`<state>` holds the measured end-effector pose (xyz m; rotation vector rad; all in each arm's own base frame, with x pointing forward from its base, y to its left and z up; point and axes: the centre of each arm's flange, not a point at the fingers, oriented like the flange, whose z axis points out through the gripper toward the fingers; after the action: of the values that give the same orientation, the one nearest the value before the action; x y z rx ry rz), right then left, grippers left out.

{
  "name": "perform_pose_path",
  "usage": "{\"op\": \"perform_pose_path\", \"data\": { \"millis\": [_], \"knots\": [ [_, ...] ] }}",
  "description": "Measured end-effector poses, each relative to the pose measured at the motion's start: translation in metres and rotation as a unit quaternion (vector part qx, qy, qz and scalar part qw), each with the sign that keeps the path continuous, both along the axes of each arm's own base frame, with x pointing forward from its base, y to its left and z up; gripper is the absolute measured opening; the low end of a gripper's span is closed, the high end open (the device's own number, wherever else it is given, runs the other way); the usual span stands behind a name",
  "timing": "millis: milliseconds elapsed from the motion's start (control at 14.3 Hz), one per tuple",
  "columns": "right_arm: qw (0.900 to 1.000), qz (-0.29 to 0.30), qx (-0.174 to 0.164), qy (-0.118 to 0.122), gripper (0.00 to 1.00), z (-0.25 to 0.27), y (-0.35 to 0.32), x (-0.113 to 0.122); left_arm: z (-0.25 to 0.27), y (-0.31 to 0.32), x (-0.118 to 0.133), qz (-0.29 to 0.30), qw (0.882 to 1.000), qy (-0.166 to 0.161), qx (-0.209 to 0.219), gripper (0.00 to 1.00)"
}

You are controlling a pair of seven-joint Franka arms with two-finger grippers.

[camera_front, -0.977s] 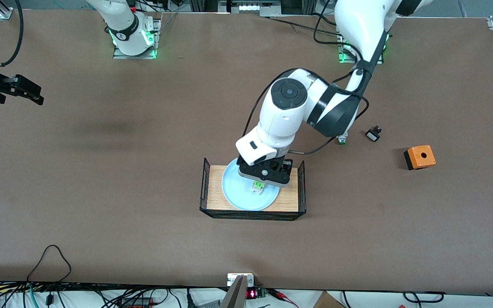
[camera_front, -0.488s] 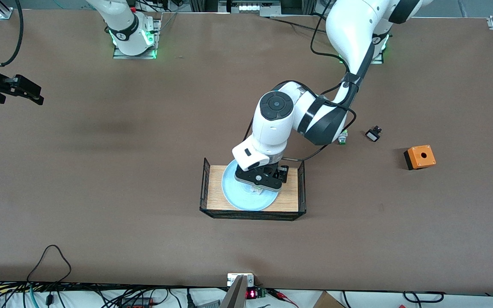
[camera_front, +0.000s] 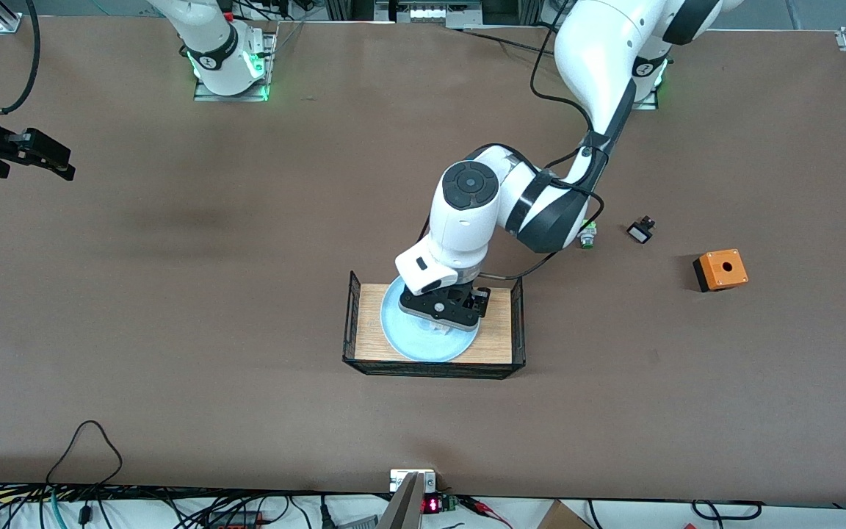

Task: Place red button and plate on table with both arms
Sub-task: 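Close the left gripper on the green-and-white button on the plate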

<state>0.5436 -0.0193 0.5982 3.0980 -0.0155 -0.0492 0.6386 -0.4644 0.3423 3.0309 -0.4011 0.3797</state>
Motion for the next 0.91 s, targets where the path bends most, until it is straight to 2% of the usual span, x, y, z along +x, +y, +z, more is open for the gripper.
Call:
{"op": "perform_pose_path", "data": {
  "millis": [70, 140, 209, 349, 419, 558, 907],
  "knots": [
    [1.0, 0.0, 0.0, 0.0, 1.0, 0.0, 0.0, 0.0, -0.0001, -0.0004, -0.0003, 0.0, 1.0, 0.0, 0.0, 0.81],
    [1.0, 0.0, 0.0, 0.0, 1.0, 0.0, 0.0, 0.0, -0.0007, -0.0008, -0.0006, -0.001, 1.0, 0.0, 0.001, 0.81],
    [1.0, 0.0, 0.0, 0.0, 1.0, 0.0, 0.0, 0.0, -0.0019, -0.0012, -0.001, -0.001, 1.0, 0.001, 0.001, 0.72],
    [1.0, 0.0, 0.0, 0.0, 1.0, 0.0, 0.0, 0.0, -0.0052, -0.0015, -0.0014, -0.002, 1.0, 0.003, 0.003, 0.7],
    [1.0, 0.0, 0.0, 0.0, 1.0, 0.0, 0.0, 0.0, -0.0064, -0.0013, -0.0012, -0.001, 1.0, 0.003, 0.003, 0.63],
    [1.0, 0.0, 0.0, 0.0, 1.0, 0.0, 0.0, 0.0, -0.0063, -0.001, -0.0009, -0.002, 1.0, 0.003, 0.004, 0.41],
    [1.0, 0.0, 0.0, 0.0, 1.0, 0.0, 0.0, 0.0, -0.0024, -0.0013, -0.0001, -0.001, 1.0, 0.0, 0.002, 0.42]
  ]
}}
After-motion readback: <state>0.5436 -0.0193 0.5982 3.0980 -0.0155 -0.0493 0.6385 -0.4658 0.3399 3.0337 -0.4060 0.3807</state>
